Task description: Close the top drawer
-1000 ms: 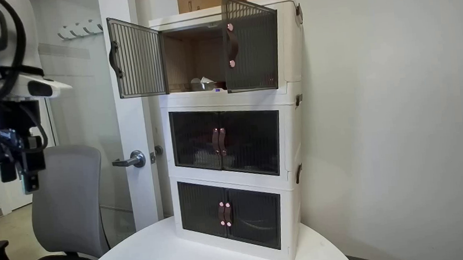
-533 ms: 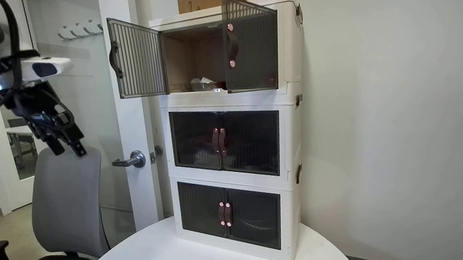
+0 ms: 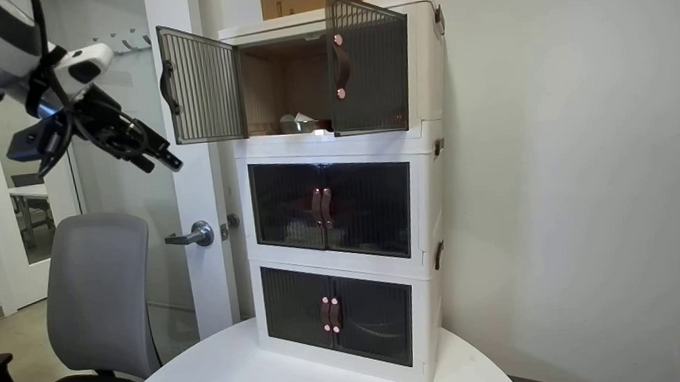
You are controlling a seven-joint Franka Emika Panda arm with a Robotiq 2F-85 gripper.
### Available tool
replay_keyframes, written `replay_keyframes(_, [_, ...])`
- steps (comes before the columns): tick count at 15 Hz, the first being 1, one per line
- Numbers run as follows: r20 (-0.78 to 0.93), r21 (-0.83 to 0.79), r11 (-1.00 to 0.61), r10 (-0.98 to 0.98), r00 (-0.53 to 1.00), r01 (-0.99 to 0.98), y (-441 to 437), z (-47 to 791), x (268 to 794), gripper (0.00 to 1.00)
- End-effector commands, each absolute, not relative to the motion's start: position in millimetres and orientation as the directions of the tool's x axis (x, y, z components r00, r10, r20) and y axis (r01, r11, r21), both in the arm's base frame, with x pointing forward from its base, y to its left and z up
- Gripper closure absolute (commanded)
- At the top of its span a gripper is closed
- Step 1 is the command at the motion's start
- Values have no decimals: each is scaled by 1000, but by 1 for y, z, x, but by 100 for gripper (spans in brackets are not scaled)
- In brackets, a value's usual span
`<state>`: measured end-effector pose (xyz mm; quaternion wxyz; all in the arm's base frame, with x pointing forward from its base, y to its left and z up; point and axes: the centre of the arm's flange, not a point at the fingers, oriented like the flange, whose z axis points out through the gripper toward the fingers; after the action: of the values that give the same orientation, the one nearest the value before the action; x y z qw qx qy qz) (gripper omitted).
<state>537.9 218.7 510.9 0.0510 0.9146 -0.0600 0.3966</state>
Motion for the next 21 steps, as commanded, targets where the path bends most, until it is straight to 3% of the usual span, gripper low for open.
replay_keyframes(1, [853,45,-979,-65,518,-197,244,521,569,0])
replay_keyframes(7, [973,32,-971,-24,229,-237,263,552,573,0])
replay_keyframes(12, [999,42,-921,32,32,-386,263,542,580,0])
replay_keyframes(21, [993,70,-766,116,-30,-638,237,526,575,0])
